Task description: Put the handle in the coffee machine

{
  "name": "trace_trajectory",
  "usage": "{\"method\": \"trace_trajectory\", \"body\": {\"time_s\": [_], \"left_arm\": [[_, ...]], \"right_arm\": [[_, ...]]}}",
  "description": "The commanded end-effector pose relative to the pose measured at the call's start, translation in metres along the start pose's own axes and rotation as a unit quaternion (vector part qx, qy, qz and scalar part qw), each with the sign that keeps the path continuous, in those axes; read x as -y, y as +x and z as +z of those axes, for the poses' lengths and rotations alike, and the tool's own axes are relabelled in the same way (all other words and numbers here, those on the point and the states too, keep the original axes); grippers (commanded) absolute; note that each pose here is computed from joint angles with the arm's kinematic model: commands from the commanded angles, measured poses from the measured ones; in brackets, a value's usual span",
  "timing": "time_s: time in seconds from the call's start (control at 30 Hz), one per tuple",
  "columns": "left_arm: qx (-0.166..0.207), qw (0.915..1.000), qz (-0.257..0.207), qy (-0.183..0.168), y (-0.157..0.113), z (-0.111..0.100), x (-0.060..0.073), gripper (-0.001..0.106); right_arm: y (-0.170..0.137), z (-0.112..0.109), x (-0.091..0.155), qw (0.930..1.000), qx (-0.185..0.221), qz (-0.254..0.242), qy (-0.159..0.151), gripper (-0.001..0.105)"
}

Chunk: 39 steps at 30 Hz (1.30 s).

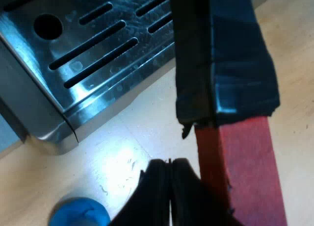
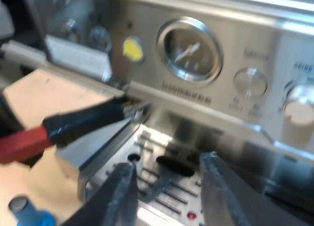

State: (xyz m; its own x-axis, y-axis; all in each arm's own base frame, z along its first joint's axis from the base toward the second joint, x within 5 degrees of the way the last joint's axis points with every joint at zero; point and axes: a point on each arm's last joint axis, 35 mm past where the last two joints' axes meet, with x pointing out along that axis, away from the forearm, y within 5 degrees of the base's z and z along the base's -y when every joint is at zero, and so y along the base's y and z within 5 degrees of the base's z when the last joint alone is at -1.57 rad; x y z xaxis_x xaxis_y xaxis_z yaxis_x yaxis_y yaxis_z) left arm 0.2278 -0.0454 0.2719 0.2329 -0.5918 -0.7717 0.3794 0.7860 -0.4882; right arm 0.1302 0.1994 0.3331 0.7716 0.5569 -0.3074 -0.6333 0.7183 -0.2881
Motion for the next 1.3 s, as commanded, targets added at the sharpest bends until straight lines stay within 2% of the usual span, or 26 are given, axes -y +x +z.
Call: {"method": "trace_trajectory", "body": {"time_s": [0.03,0.1,0.2,0.4,0.5,0.67,0.87,1.03,1.13,1.23,1.3], "left_arm": [[0.006,0.9996,-0.028,0.006,-0.002,0.0,0.007,0.0],[0.005,0.9995,-0.03,0.009,-0.002,0.0,0.009,0.0],[-0.006,0.999,-0.038,0.023,0.003,-0.001,0.016,0.0],[-0.033,0.9964,-0.04,0.066,0.016,-0.003,0.037,0.0],[-0.036,0.9954,-0.044,0.077,0.018,-0.004,0.042,0.0],[-0.022,0.9949,-0.045,0.087,0.018,0.0,0.043,0.0],[0.004,0.9898,-0.084,0.115,0.018,0.006,0.046,0.0],[0.008,0.9876,-0.097,0.123,0.019,0.007,0.049,0.0],[0.002,0.9831,-0.12,0.139,0.022,0.006,0.058,0.0],[-0.007,0.9778,-0.132,0.162,0.026,0.005,0.071,0.0],[-0.008,0.971,-0.145,0.19,0.029,0.006,0.084,0.0]], "right_arm": [[-0.006,0.0,0.001,0.9998,-0.001,0.013,0.013,0.061],[-0.009,0.0,0.002,0.9995,-0.001,0.017,0.026,0.075],[-0.01,0.0,0.003,0.9992,-0.002,0.019,0.036,0.084],[-0.01,0.0,0.002,0.999,-0.001,0.026,0.036,0.084],[-0.01,0.0,0.002,0.999,-0.001,0.026,0.036,0.084],[-0.01,0.0,0.002,0.999,-0.001,0.026,0.036,0.084],[-0.01,0.0,0.002,0.9989,-0.001,0.026,0.038,0.084],[-0.01,0.0,0.002,0.999,-0.001,0.026,0.037,0.084],[-0.01,0.0,0.002,0.999,-0.001,0.026,0.037,0.084],[-0.01,0.0,0.002,0.999,-0.001,0.026,0.037,0.084],[-0.01,0.0,0.002,0.999,-0.001,0.026,0.037,0.084]]}}
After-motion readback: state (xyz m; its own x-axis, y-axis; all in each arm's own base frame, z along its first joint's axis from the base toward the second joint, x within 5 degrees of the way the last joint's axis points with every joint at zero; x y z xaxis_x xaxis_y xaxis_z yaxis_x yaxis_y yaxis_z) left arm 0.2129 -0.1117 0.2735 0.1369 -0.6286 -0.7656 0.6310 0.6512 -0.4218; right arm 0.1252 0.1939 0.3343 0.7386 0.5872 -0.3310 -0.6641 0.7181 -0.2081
